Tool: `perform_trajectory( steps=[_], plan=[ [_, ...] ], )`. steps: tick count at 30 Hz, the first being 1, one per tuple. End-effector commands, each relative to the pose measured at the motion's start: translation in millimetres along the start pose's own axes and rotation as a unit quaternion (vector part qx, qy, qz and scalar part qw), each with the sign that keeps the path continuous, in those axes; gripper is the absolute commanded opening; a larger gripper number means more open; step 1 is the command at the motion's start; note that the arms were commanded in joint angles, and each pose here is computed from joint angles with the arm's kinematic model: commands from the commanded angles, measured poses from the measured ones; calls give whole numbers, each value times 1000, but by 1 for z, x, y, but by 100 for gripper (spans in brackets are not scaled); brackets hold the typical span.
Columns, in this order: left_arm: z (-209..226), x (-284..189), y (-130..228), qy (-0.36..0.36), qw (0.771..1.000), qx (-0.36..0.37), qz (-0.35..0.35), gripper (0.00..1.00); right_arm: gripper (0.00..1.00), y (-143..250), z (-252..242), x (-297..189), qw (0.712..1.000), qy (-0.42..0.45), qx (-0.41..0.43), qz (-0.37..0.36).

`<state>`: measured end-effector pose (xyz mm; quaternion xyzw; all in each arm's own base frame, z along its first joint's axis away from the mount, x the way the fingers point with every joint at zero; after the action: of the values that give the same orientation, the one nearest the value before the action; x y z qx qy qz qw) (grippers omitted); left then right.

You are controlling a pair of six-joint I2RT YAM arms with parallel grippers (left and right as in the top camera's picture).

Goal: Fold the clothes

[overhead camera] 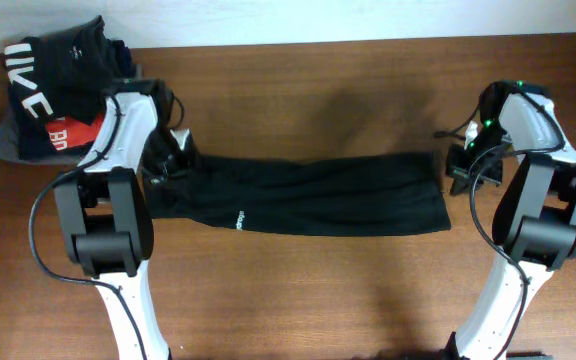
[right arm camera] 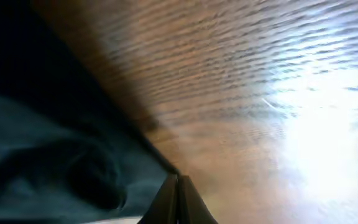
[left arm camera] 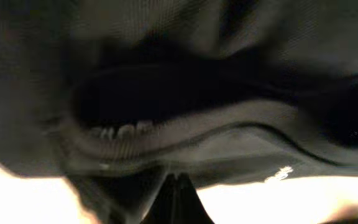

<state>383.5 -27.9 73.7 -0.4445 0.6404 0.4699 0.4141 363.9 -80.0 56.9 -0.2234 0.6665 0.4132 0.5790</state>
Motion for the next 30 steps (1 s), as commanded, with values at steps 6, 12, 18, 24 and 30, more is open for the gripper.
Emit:
perform_trajectory(
  steps=[6, 12, 18, 24, 30],
  plan=[
    [-7, -60, 2, -20, 998, 14, -63, 87, 67, -8, 3, -34, 998, -2, -49, -36],
    [-6, -59, 3, -24, 998, 13, -60, 99, 99, -14, -3, -32, 998, -8, -53, -44],
    [2, -59, 3, -49, 997, 12, -59, 99, 99, -11, 1, -42, 982, -155, -104, -17],
    [2, -60, -1, -51, 996, 13, -68, 99, 99, -5, -18, -62, 940, -309, -141, -9],
    [2, -60, -3, -51, 996, 14, -72, 99, 99, -10, -40, -44, 940, -324, -108, -9]
  ],
)
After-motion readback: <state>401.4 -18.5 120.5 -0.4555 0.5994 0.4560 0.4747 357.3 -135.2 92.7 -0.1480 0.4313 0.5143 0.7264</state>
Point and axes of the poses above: each gripper's point midway between its finger pads, its own x axis out along the fingers, its own z axis along the line the jaws close on, y = z × x, the point moved 3 cm from there along -x, back along the fingers, and after that the axes turned 14 degrees about x, right-handed, at the moved point
